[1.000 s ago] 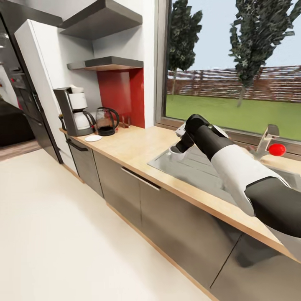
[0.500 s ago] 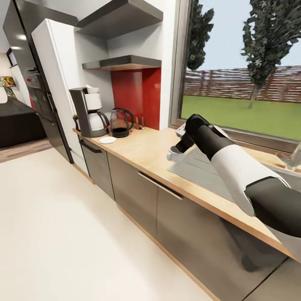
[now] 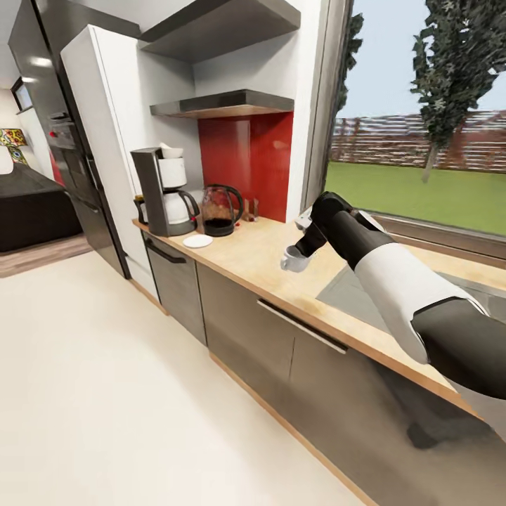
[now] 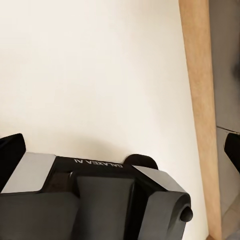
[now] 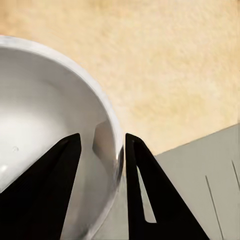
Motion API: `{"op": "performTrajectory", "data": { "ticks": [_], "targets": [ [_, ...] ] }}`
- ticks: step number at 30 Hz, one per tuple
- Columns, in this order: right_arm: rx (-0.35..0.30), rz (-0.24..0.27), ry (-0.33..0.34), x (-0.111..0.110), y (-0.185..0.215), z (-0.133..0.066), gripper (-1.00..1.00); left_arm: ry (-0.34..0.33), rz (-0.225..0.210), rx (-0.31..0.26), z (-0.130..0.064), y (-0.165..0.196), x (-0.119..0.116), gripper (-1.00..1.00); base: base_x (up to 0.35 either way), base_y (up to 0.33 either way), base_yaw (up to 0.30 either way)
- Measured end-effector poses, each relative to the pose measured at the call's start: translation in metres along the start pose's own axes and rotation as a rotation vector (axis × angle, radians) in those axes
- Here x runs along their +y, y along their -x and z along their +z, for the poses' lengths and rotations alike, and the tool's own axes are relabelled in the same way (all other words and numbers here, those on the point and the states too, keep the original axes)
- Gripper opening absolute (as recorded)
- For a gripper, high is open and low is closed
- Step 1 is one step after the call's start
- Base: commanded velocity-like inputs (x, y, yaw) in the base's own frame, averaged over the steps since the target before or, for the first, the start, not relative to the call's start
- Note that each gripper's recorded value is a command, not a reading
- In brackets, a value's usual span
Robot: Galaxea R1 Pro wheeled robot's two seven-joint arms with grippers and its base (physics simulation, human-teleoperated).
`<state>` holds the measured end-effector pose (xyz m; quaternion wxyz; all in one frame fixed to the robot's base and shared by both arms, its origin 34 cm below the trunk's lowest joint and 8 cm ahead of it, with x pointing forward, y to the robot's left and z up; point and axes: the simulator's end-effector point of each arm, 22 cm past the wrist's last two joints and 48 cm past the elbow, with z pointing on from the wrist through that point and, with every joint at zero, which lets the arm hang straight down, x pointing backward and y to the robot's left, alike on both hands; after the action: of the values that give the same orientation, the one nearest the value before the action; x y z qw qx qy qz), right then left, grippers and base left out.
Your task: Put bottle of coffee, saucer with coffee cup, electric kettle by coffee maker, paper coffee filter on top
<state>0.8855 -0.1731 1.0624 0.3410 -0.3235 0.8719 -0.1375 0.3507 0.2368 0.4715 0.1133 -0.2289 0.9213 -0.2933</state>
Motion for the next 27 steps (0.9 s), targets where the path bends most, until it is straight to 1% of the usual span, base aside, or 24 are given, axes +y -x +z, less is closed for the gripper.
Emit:
{"op": "performTrajectory", "data": {
  "ticks": [9, 27],
  "targets": [
    [0.000, 0.000, 0.000, -0.0001, -0.0001, 0.0000, -1.00, 0.000, 0.000, 0.000, 0.0000, 0.0000, 0.0000, 1.00, 0.200, 0.297, 0.000],
    [-0.001, 0.000, 0.002, 0.0008, 0.0006, -0.0002, -1.00, 0.000, 0.000, 0.000, -0.0001, -0.0001, 0.0000, 1.00, 0.245, 0.270, 0.000]
  ]
}}
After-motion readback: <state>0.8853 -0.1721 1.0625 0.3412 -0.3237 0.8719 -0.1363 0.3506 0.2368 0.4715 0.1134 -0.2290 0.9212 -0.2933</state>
